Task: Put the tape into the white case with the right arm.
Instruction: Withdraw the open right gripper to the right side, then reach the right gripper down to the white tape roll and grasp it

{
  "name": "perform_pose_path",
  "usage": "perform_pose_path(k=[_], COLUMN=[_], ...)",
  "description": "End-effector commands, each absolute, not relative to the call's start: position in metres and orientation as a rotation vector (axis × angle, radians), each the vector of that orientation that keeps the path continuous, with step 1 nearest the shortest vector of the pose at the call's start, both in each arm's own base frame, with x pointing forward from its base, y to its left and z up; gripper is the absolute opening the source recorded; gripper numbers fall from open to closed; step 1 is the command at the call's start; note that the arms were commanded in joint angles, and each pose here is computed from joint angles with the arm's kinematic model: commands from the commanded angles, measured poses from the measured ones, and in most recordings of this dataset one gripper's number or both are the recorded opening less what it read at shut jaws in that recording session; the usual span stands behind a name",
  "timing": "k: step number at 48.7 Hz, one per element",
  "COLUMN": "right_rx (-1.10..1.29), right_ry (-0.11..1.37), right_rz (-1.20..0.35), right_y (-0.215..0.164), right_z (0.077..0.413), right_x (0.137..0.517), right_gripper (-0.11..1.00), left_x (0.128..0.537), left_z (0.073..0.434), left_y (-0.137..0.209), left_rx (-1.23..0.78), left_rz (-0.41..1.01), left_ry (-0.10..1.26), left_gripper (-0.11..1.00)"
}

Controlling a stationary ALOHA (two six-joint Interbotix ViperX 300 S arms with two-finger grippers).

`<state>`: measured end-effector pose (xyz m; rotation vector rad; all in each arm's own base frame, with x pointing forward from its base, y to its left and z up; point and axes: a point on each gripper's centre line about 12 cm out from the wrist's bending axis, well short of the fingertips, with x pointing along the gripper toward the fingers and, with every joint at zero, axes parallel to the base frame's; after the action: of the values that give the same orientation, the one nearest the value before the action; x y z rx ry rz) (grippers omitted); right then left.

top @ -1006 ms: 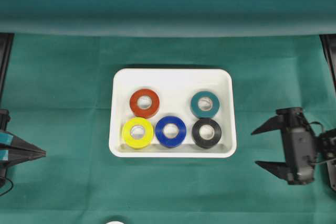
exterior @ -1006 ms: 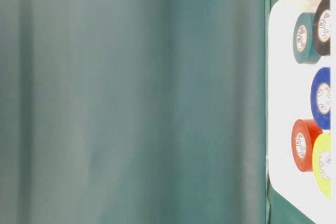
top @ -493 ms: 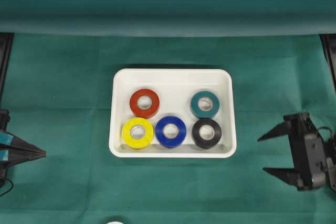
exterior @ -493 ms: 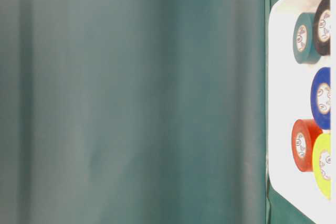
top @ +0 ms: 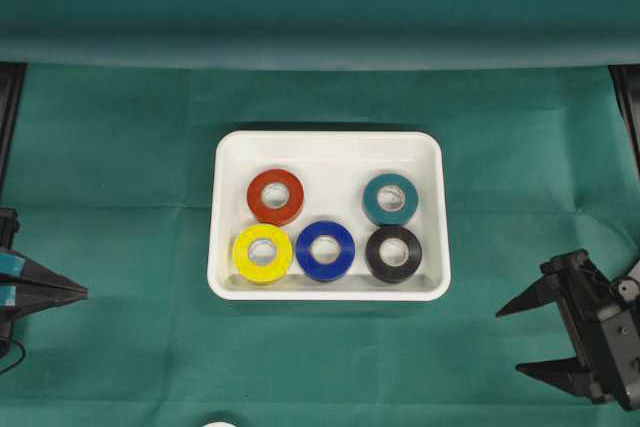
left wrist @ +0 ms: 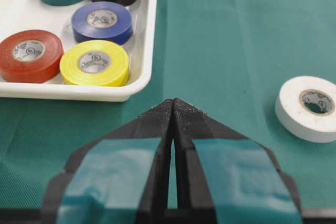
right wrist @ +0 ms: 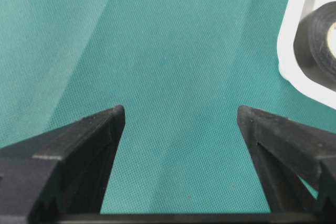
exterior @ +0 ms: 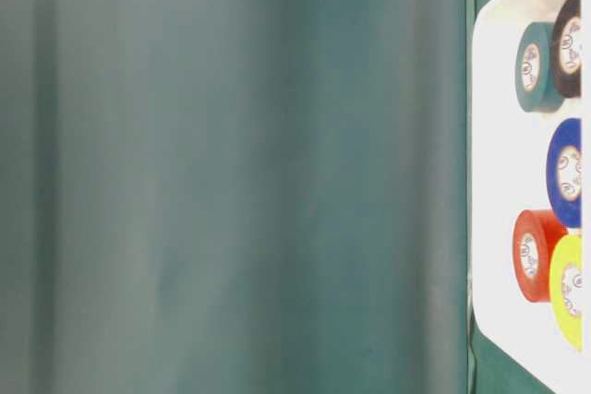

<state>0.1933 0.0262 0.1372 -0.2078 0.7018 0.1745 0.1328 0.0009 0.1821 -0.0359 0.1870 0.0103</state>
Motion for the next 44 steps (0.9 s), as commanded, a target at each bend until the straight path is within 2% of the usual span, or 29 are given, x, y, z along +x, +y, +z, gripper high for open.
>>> perform_pose_path(k=[1, 13, 22, 33, 44], right_rx=[-0.205, -0.204, -0.201, -0.190, -0.186], right_ry=[0.695, 0.684, 0.677, 0.680, 0.671], right_rz=[0.171, 0.170, 0.180, 0.211, 0.263], right_y=[0.026, 0.027, 0.032, 0.047, 0.070], right_z=[0.140, 0.145, 0.154, 0.162, 0.160], right_x=[0.196, 0.202, 0.222, 0.268, 0.332], right_gripper=[0.67, 0.67, 0.67, 0.67, 0.67], left_x=[0.134, 0.134, 0.134, 0.134, 0.134], left_z=[0.187, 0.186, 0.186, 0.187, 0.187], left_y=[0.001, 0.001, 0.001, 0.001, 0.001], left_rx=[-0.036, -0.036, -0.036, -0.036, -0.036], left_rz=[0.013, 0.013, 0.013, 0.013, 0.013], left_ry=[0.178, 0.179, 0.179, 0.178, 0.178], left_gripper=[0.00, 0.00, 0.00, 0.00, 0.00])
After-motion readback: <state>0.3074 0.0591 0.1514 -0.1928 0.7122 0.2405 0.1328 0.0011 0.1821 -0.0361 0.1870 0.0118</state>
